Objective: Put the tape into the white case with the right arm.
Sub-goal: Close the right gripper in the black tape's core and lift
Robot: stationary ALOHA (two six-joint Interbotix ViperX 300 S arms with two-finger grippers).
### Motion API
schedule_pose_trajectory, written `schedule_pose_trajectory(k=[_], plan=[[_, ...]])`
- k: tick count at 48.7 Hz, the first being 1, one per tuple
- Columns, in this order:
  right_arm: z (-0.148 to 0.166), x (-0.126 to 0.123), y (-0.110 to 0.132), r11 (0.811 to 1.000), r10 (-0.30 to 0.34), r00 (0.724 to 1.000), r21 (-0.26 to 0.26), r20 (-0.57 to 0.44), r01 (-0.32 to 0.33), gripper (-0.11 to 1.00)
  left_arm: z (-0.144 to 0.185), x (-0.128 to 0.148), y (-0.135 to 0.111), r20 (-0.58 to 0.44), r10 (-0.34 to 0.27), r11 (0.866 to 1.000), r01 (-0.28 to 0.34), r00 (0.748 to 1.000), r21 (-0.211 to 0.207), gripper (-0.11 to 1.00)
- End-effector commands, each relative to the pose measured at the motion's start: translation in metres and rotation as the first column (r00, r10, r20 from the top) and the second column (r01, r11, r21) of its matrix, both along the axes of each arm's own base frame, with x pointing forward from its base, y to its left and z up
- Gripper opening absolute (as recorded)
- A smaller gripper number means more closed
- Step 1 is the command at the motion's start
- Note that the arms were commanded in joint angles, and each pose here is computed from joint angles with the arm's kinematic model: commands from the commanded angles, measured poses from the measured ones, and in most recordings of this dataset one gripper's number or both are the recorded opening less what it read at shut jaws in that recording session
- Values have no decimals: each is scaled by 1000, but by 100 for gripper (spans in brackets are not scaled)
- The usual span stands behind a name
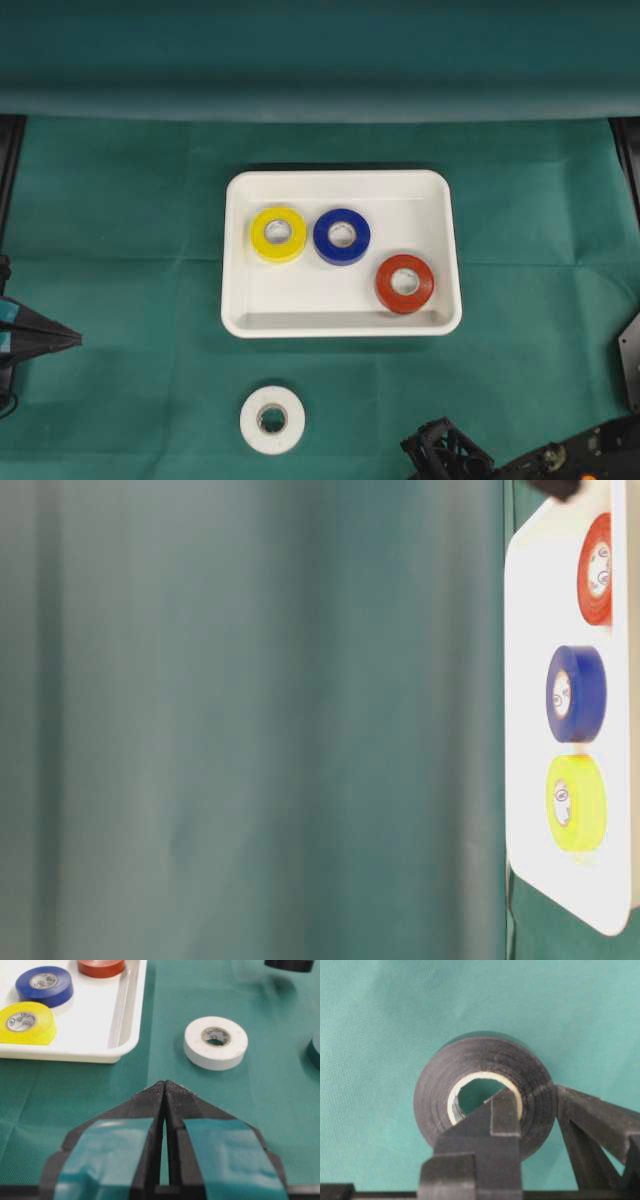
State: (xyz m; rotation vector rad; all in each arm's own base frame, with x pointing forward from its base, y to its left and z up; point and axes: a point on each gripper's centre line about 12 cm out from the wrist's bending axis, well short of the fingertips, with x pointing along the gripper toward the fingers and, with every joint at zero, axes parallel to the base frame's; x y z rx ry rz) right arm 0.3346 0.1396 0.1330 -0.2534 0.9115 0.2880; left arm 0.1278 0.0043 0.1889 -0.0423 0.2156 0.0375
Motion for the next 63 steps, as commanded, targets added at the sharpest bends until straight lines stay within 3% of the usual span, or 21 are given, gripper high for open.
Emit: schedule_pose_trajectory(k=[1, 10, 26, 41, 51, 63], plan=[[25, 5, 1, 1000, -18, 999, 2, 37, 18, 0, 5, 1, 0, 12, 3, 1000, -3, 1000, -1, 0], [34, 6, -5, 998, -57, 998, -41, 12, 57, 0, 5, 1, 0, 12, 3, 1000, -3, 1000, -1, 0], [37, 10, -11, 996, -78, 997, -39, 17, 79, 0, 5, 1, 0, 11, 3, 1000, -3, 1000, 0, 0], [49, 12, -53, 981, -189, 981, -29, 41, 190, 0, 4, 1, 0, 9, 3, 1000, -3, 1000, -1, 0], [60, 7, -106, 950, -308, 949, -37, 74, 311, 0, 4, 1, 0, 11, 3, 1000, -3, 1000, -1, 0], [55, -2, -179, 885, -447, 889, -95, 98, 456, 0, 5, 1, 0, 12, 3, 1000, -3, 1000, -1, 0]])
